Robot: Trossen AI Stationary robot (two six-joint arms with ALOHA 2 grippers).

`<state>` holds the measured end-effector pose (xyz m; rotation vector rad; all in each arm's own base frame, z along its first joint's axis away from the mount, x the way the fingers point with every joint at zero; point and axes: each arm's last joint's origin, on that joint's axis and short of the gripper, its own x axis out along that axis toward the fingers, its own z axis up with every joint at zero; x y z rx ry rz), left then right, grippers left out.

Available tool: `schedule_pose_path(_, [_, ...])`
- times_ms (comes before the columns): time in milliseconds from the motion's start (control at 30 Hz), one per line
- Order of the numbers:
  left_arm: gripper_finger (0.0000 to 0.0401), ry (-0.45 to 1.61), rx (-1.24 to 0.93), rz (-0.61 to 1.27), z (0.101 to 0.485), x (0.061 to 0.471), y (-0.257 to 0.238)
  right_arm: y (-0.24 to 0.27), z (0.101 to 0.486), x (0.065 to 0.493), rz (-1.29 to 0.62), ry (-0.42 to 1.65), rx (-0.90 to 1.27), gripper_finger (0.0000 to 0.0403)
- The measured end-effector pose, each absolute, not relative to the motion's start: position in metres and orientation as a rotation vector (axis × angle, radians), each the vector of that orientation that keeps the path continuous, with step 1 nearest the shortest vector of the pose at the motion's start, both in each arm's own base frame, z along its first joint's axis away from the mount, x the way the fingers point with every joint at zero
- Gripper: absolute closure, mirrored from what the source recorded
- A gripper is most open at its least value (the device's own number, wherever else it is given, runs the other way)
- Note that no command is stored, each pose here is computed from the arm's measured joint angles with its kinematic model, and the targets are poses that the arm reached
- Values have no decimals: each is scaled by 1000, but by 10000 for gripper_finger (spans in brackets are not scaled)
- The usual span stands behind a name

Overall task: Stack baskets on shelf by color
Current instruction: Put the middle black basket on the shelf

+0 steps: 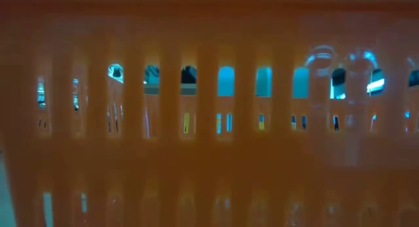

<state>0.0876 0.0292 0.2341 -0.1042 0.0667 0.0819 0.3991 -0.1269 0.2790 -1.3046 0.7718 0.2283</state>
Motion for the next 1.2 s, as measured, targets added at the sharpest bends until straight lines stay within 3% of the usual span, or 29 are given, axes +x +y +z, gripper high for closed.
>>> schedule_pose_path(433, [401, 67, -104, 82, 234, 88, 29, -128, 281, 401, 253, 754, -1432, 303])
schedule_pose_path(600, [401, 67, -104, 82, 234, 88, 29, -129, 281, 399, 239, 843, -1560, 303])
schedule_pose_path(1200, [401, 67, -104, 83, 234, 88, 29, -130, 281, 399, 180, 877, -1497, 302])
